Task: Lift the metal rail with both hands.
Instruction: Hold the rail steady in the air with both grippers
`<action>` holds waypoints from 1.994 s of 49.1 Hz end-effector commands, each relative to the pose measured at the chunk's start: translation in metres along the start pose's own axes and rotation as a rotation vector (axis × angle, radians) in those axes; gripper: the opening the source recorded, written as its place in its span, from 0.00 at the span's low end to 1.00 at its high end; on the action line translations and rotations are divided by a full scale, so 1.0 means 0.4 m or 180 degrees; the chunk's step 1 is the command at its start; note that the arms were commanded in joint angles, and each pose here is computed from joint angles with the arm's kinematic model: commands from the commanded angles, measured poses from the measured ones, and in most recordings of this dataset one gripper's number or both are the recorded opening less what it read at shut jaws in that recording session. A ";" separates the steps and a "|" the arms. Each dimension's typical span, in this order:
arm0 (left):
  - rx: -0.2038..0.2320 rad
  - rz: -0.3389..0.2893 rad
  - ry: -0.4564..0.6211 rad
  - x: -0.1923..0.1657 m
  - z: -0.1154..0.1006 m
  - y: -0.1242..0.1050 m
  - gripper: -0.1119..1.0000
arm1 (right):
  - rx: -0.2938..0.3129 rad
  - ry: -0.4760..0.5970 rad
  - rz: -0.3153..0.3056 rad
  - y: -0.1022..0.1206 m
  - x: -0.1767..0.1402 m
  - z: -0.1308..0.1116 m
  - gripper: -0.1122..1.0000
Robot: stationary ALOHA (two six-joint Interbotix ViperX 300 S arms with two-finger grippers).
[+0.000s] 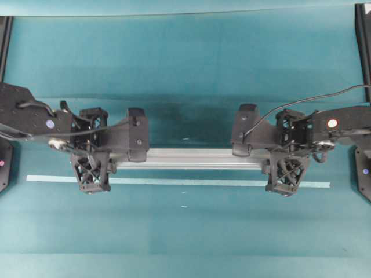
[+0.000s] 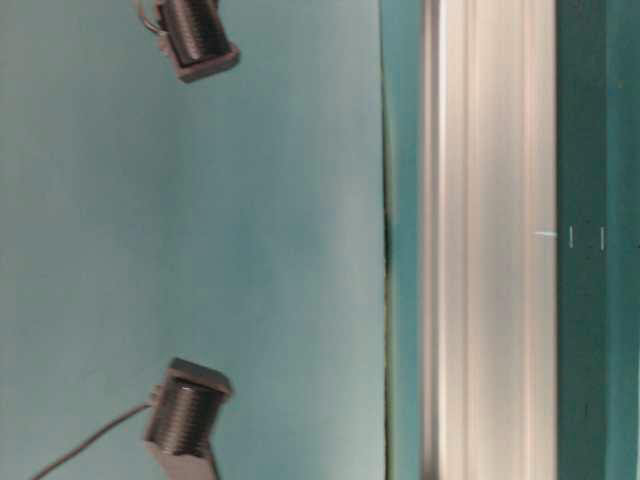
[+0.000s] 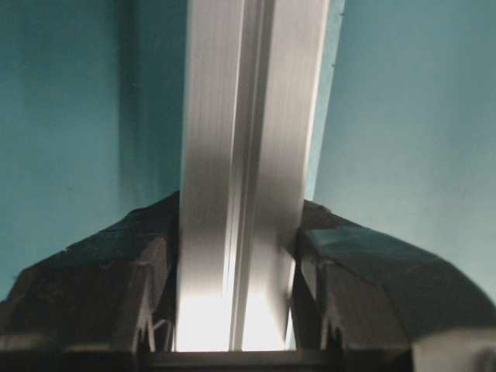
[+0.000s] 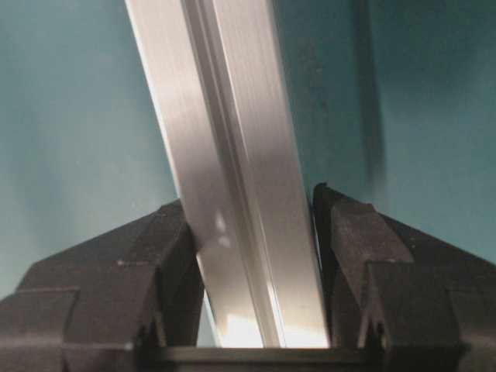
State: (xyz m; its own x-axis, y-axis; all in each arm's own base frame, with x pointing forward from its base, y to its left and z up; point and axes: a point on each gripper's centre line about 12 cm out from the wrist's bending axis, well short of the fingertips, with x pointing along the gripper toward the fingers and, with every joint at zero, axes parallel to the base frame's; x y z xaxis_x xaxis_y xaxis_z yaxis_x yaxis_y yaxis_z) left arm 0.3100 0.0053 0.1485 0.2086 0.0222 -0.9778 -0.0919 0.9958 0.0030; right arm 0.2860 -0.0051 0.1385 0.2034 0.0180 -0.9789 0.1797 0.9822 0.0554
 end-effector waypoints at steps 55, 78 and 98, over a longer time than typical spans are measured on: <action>-0.0092 -0.0069 -0.0230 0.033 0.012 -0.035 0.39 | -0.0082 -0.0040 0.0039 0.028 0.067 -0.008 0.48; -0.0086 -0.0063 -0.0177 0.049 -0.005 -0.033 0.39 | -0.0100 -0.0068 0.0048 0.035 0.076 -0.004 0.48; -0.0060 -0.0068 -0.0245 0.056 -0.005 -0.029 0.39 | -0.0099 -0.0015 0.0037 0.034 0.088 -0.009 0.48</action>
State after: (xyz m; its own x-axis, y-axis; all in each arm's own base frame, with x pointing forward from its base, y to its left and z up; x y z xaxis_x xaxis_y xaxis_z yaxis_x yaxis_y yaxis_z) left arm 0.3102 -0.0076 0.1215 0.2613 0.0086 -0.9652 -0.0999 0.9948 -0.0182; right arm 0.2912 0.0083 0.1068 0.2159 0.0257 -0.9761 0.1408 0.9884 0.0572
